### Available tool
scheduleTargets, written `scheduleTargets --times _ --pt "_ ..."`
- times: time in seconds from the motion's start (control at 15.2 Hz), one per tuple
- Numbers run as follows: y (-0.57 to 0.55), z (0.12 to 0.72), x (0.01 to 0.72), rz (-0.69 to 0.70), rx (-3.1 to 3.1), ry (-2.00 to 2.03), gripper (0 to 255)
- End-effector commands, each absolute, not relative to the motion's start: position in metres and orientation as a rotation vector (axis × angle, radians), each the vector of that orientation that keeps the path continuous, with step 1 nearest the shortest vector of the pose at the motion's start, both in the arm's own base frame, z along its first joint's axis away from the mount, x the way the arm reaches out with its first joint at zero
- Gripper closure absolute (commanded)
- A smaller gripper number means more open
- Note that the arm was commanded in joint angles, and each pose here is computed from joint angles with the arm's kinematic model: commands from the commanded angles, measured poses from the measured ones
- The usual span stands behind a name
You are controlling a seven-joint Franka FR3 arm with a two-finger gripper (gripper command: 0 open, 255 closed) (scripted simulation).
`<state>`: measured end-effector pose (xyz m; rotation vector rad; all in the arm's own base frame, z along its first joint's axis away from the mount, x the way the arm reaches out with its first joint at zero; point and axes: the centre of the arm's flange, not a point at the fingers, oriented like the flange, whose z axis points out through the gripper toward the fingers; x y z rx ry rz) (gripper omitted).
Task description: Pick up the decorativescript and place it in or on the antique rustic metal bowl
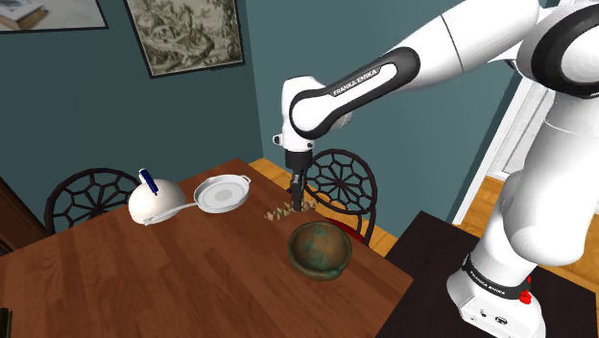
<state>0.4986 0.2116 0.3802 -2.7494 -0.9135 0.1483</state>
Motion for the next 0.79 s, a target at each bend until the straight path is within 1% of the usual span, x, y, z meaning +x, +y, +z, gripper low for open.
scheduleTargets --times 0.0,0.33,0.73 --pt "0.209 0.380 0.471 0.148 -2.750 -0.912 255" --pt "0.198 0.381 0.402 0.148 -2.750 -0.912 255" --pt "0.198 0.349 0.402 0.148 -2.750 -0.912 255"
